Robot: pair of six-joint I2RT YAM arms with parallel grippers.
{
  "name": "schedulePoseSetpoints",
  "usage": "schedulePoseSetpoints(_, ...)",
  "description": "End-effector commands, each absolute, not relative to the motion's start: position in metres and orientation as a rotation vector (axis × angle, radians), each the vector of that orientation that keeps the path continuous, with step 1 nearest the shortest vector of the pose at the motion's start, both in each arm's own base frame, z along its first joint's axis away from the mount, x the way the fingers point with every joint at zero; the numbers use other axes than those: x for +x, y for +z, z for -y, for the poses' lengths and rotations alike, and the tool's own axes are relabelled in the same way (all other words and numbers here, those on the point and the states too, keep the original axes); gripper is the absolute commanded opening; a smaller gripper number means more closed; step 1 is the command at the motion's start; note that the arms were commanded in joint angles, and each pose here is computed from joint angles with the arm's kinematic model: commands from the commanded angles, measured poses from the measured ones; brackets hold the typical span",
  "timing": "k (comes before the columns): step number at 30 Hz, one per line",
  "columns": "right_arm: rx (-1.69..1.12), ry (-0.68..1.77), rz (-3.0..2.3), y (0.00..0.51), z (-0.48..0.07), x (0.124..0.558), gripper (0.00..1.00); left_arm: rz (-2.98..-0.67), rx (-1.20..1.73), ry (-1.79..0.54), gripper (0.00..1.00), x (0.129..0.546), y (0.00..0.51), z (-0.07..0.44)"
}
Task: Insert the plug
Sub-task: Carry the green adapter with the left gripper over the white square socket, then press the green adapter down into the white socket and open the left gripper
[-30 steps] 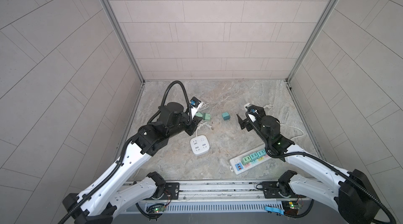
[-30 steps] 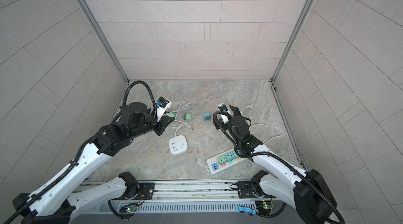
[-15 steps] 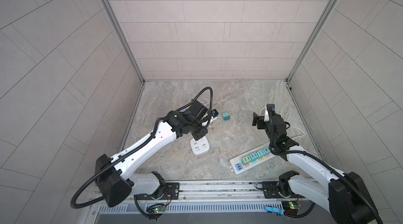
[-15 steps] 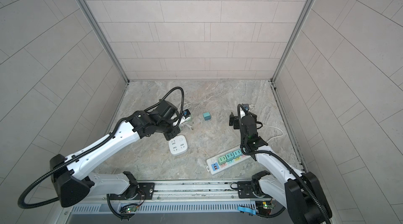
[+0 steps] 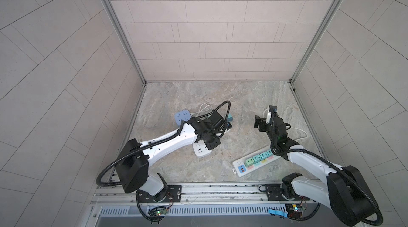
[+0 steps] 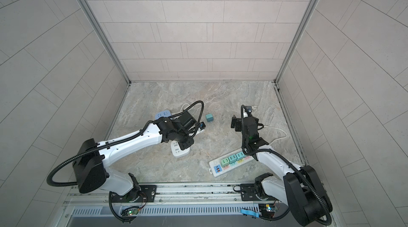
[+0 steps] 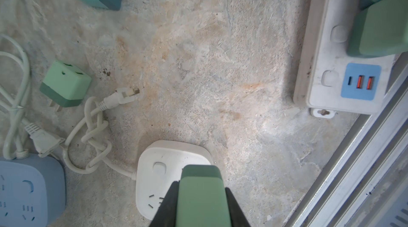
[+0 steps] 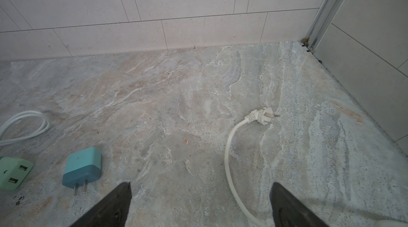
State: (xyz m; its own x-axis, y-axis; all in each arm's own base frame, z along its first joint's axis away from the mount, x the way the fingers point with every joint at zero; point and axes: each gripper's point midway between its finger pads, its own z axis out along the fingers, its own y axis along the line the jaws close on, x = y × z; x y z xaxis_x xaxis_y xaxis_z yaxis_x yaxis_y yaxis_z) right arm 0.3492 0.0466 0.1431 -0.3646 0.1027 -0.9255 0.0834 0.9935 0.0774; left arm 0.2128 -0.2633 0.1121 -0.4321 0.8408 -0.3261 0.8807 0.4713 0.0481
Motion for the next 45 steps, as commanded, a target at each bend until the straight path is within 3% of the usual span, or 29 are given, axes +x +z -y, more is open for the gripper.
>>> schedulePoseSetpoints(1, 0.158, 0.03, -1.928, 0.146, -0.045, 0.352, 1.0, -2.471, 1.552, -0.154, 0.0, 0.203, 0.093, 0.254)
schedulePoseSetpoints(17, 0.154, 0.04, -1.922, 0.145, -0.046, 0.349, 1.0, -2.457, 1.505, 0.074, 0.0, 0.213, 0.078, 0.215)
schedulePoseSetpoints(32, 0.157, 0.041, -1.919, 0.145, -0.046, 0.349, 1.0, -2.451, 1.53, -0.038, 0.0, 0.207, 0.067, 0.218)
schedulePoseSetpoints(45, 0.157, 0.04, -1.919, 0.145, -0.045, 0.348, 1.0, -2.427, 1.569, 0.01, 0.0, 0.218, 0.061, 0.224)
